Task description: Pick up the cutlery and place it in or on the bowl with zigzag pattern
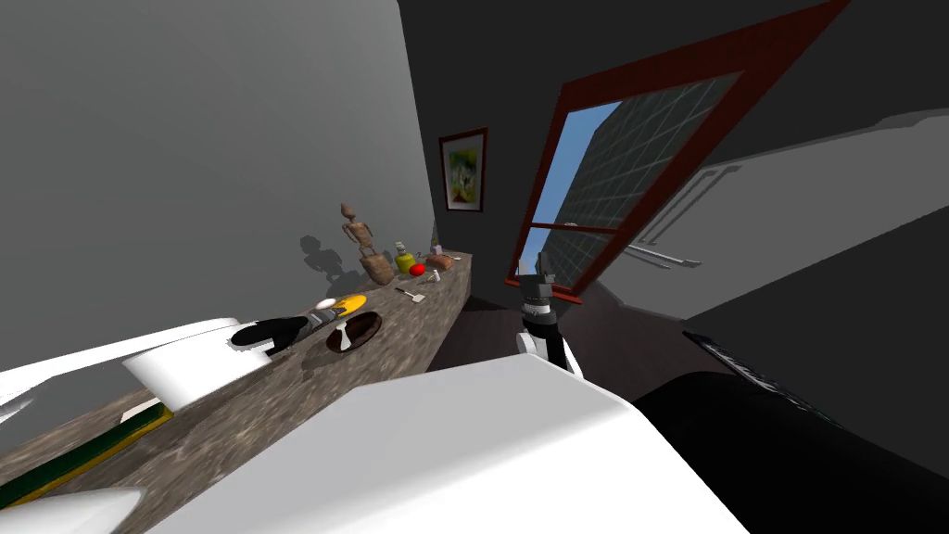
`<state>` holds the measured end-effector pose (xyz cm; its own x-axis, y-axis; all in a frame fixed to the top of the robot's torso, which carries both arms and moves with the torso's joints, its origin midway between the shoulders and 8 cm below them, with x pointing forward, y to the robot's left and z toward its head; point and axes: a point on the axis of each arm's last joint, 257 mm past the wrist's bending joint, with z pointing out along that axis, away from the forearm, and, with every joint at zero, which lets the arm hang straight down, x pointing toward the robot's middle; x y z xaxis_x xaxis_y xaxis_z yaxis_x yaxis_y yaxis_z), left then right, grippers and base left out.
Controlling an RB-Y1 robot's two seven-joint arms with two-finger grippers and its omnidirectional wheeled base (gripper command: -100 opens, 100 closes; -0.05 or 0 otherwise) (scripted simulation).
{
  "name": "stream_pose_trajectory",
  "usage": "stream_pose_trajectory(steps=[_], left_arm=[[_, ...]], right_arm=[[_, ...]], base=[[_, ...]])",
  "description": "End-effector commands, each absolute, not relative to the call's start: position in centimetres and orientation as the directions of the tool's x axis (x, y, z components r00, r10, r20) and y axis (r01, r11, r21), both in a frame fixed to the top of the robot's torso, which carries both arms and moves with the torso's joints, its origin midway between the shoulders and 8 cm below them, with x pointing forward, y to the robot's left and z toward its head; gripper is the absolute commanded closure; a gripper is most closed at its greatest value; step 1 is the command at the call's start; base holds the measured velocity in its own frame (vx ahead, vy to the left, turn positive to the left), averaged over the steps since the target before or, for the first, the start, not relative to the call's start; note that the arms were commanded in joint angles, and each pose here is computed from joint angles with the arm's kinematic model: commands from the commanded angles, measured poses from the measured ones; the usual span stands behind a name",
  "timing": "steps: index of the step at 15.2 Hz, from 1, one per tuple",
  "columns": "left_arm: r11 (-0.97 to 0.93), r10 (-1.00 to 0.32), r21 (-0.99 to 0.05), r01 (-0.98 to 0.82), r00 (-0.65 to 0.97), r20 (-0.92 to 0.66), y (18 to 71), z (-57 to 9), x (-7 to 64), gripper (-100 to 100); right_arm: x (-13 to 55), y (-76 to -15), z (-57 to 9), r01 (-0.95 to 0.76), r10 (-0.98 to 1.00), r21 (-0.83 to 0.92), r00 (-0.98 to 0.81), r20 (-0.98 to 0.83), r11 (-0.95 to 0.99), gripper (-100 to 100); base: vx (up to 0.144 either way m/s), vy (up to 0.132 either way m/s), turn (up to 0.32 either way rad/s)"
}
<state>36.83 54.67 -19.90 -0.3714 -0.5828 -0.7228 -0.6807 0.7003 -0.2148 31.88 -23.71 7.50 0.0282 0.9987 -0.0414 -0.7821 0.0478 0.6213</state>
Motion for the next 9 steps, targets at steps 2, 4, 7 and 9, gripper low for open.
stream_pose_trajectory(steps=[2,4,7,9], left_arm=[[0.713,-0.575,-0.213,-0.668,-0.383,-0.723,53.0,-18.3,37.3,-100],[0.714,-0.575,-0.213,-0.667,-0.384,-0.723,52.9,-18.4,37.3,-100],[0.713,-0.575,-0.213,-0.668,-0.383,-0.723,52.8,-18.3,37.3,-100],[0.713,-0.575,-0.213,-0.668,-0.383,-0.723,52.8,-18.3,37.3,-100]], right_arm=[[31.9,-23.7,7.5,-0.782,0.999,0.621,0.028,-0.041,0.048,0],[31.9,-23.7,7.5,-0.782,0.999,0.621,0.028,-0.041,0.048,0],[31.9,-23.7,7.5,-0.782,0.999,0.621,0.028,-0.041,0.048,0],[31.9,-23.7,7.5,-0.782,0.999,0.621,0.028,-0.041,0.048,0]], base=[[0.005,0.042,0.097],[0.009,0.035,0.061],[0.001,0.003,-0.001],[0.0,0.0,0.0]])
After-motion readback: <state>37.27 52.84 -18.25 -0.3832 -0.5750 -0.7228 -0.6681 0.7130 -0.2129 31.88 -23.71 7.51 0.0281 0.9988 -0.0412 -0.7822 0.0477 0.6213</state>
